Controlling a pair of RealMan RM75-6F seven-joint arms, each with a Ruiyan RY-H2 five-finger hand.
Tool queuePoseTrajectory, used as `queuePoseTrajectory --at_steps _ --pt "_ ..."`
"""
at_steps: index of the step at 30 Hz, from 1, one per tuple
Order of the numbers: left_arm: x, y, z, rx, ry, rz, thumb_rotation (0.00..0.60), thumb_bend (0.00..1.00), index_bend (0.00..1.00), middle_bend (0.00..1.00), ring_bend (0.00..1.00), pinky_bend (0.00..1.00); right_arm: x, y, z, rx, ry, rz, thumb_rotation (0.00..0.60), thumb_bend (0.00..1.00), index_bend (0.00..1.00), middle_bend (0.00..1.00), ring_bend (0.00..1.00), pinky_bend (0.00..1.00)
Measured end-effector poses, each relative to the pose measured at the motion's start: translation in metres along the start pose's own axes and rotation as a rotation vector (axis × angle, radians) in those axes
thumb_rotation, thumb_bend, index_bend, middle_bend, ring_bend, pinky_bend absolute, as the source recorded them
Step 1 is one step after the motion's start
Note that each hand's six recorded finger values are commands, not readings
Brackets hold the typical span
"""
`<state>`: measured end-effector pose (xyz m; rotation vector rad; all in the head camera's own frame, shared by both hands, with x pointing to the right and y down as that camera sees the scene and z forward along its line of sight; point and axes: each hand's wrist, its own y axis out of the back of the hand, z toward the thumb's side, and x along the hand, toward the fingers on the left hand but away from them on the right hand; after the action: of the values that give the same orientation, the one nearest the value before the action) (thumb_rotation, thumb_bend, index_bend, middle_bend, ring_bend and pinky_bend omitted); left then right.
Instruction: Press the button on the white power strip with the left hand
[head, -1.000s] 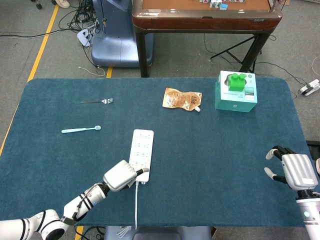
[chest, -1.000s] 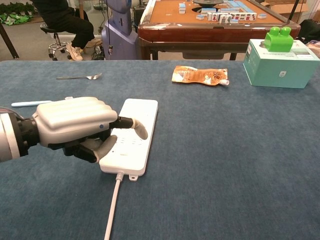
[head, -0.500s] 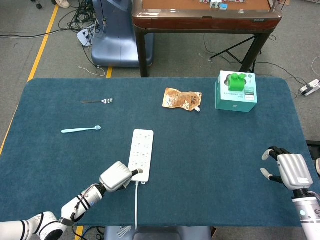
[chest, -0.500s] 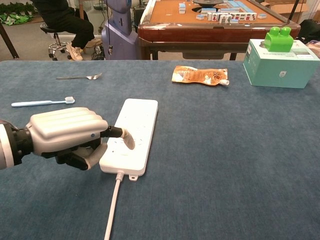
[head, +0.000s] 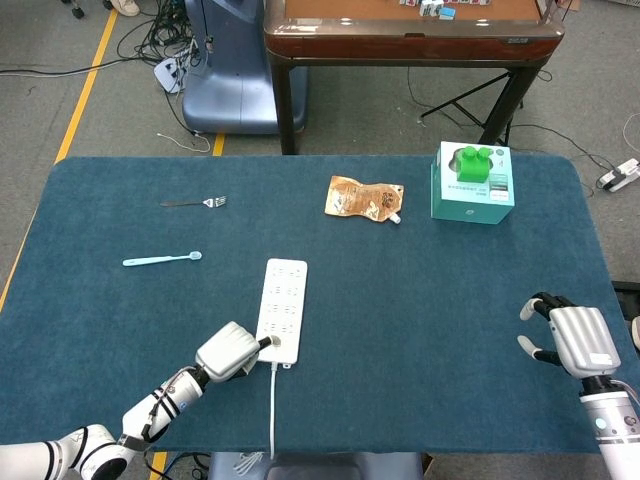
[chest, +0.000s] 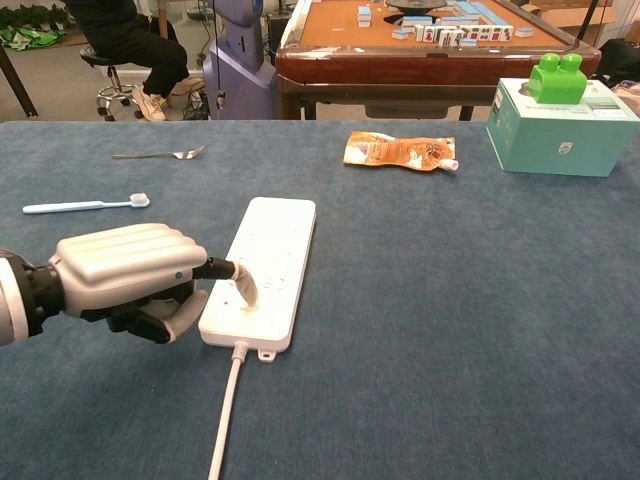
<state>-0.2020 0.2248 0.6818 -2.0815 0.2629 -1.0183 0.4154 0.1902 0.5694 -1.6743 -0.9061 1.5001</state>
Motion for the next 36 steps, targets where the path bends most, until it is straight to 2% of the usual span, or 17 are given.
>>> queuePoseTrajectory --at_steps 19,24,29,32,36 --pt "-0.002 -0.010 0.000 -0.003 0.006 -0.019 0.600 0.80 0.33 1.00 0.96 1.00 -0.002 -0.007 0.003 -0.002 0.004 0.017 0.600 0.19 0.49 0.40 0.41 0.65" --pt "-0.005 0.004 -0.001 -0.027 0.013 0.039 0.600 0.80 0.32 1.00 0.96 1.00 -0.002 -0.007 0.002 -0.002 0.001 0.018 0.600 0.19 0.49 0.40 0.41 0.65" --pt "-0.019 0.031 -0.011 -0.057 0.044 0.137 0.600 0.80 0.30 1.00 0.94 1.00 -0.003 -0.007 0.004 -0.003 0.007 0.017 0.600 0.19 0.49 0.40 0.41 0.65" --pt "-0.034 0.046 -0.024 -0.069 0.088 0.183 0.600 0.80 0.29 0.97 0.88 1.00 -0.002 -0.007 0.003 -0.005 0.006 0.016 0.600 0.19 0.49 0.40 0.41 0.65" --pt "-0.058 0.055 -0.048 -0.089 0.186 0.225 0.600 0.80 0.28 0.84 0.75 0.98 -0.002 -0.008 0.001 -0.008 0.002 0.020 0.600 0.19 0.49 0.40 0.41 0.65"
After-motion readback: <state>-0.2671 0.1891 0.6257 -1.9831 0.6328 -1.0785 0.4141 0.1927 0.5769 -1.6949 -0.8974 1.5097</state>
